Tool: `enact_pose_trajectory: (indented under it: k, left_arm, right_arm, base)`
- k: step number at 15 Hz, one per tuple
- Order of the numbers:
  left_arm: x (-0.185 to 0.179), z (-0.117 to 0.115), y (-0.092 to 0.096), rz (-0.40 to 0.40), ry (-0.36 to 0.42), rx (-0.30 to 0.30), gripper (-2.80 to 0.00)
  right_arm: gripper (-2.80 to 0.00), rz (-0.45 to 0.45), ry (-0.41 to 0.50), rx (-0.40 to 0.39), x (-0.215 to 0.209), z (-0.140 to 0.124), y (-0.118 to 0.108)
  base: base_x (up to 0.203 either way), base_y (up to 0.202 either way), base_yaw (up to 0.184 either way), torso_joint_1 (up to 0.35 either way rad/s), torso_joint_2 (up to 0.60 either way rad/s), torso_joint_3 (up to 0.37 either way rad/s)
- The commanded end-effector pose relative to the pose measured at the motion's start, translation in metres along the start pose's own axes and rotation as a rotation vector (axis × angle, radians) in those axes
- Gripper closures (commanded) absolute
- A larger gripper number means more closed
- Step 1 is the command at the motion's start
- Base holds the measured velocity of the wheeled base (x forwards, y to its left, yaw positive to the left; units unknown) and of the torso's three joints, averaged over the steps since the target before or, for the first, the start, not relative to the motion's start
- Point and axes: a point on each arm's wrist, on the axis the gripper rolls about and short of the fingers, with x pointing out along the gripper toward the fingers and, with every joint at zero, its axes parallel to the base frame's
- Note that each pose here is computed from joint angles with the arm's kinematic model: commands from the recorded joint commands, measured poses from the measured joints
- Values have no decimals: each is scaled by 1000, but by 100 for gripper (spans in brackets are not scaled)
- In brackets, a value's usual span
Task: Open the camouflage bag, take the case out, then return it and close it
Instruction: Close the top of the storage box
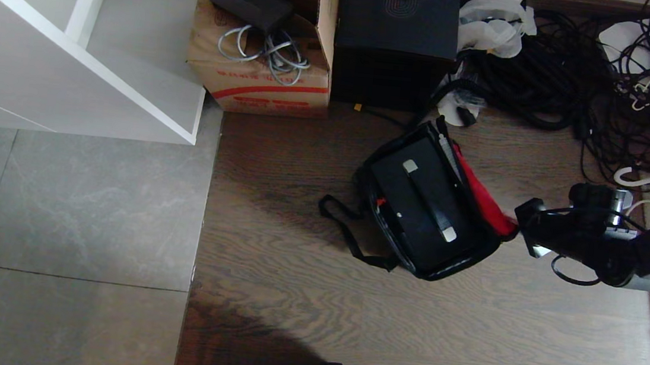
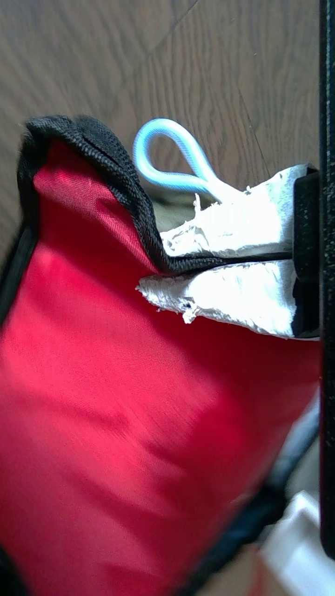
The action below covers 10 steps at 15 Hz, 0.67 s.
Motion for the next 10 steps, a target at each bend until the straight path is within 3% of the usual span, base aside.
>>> enact_pose_trajectory:
  k: [1,10]
  left_arm:
    - [0,0,0,0,-1,0,0]
    - [0,0,0,0,0,0,0]
  right_arm:
    - [0,28,-2,-27,-10,-5,8]
    - [0,98,14,-128,-31,-9,36]
  base:
    - [0,0,0,0,0,0]
    - [0,0,0,0,0,0]
